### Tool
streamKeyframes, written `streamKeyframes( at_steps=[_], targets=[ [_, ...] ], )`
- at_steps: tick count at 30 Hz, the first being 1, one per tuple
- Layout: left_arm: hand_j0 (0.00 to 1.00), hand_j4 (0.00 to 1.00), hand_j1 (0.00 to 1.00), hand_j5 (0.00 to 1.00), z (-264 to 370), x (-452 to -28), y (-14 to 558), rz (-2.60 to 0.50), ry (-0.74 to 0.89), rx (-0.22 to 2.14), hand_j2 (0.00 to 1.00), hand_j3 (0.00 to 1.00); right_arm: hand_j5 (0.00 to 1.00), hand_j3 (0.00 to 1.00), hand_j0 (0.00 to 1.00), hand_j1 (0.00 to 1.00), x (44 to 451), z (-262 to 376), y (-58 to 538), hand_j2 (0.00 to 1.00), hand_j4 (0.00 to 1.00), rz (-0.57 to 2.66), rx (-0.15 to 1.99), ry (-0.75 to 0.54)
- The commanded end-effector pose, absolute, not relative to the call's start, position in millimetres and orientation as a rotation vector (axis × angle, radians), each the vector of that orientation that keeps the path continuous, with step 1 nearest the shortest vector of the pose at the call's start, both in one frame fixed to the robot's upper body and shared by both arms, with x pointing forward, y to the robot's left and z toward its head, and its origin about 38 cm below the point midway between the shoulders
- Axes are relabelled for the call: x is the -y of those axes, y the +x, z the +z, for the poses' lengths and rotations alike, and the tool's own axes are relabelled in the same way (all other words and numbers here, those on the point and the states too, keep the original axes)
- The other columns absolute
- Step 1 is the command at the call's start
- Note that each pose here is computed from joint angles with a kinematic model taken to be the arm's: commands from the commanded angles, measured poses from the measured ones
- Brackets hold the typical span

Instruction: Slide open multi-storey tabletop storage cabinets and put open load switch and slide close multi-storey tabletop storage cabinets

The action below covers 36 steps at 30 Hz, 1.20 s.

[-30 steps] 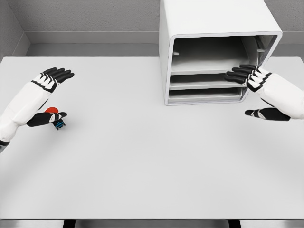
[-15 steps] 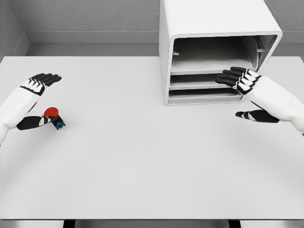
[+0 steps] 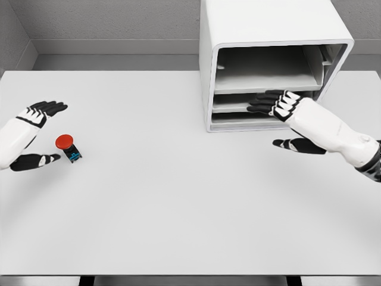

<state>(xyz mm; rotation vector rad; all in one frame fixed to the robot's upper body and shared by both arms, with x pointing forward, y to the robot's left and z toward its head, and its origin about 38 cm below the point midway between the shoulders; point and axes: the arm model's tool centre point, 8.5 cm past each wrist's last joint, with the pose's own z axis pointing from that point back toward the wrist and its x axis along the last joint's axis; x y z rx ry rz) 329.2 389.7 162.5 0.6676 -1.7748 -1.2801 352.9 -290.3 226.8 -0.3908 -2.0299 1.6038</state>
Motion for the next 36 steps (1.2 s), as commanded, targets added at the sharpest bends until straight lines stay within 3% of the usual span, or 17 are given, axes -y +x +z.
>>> streamKeyframes(
  at_steps=[1, 11, 16, 18, 25, 33, 36],
  targets=[
    [1.00, 1.00, 1.00, 1.00, 162.2, -390.2, 328.9, -1.268, 0.657, 1.780, 1.00, 1.00, 0.91, 0.91, 0.91, 0.91, 288.4, 224.1, 353.7, 0.91, 0.91, 1.595, 2.031, -0.383],
    [1.00, 1.00, 1.00, 1.00, 161.9, -388.7, 328.5, -1.279, 0.648, 1.779, 1.00, 1.00, 0.92, 0.92, 0.92, 0.92, 307.2, 224.3, 382.5, 0.92, 0.92, 1.526, 2.000, -0.453],
    [1.00, 1.00, 1.00, 1.00, 167.5, -382.1, 321.6, -1.293, 0.517, 1.808, 1.00, 1.00, 0.93, 0.93, 0.93, 0.93, 301.1, 220.0, 388.2, 0.93, 0.93, 1.493, 2.013, -0.439],
    [1.00, 1.00, 1.00, 1.00, 176.8, -372.7, 320.2, -1.308, 0.512, 1.846, 1.00, 1.00, 0.93, 0.93, 0.93, 0.93, 288.2, 211.5, 388.8, 0.93, 0.93, 1.531, 1.983, -0.383],
    [0.99, 0.99, 0.99, 0.99, 183.9, -368.4, 320.6, -1.292, 0.495, 1.880, 0.99, 0.99, 0.93, 0.93, 0.93, 0.93, 289.1, 211.5, 397.2, 0.93, 0.93, 1.510, 1.982, -0.390],
    [0.95, 0.95, 0.95, 0.95, 181.7, -366.2, 320.6, -1.338, 0.474, 1.856, 0.95, 0.95, 0.93, 0.93, 0.93, 0.93, 291.2, 206.7, 406.8, 0.93, 0.93, 1.475, 1.972, -0.393],
    [0.95, 0.95, 0.95, 0.95, 171.0, -368.5, 323.6, -1.366, 0.393, 1.714, 0.95, 0.95, 0.93, 0.93, 0.93, 0.93, 291.0, 207.2, 410.4, 0.93, 0.93, 1.464, 1.975, -0.398]
  ],
)
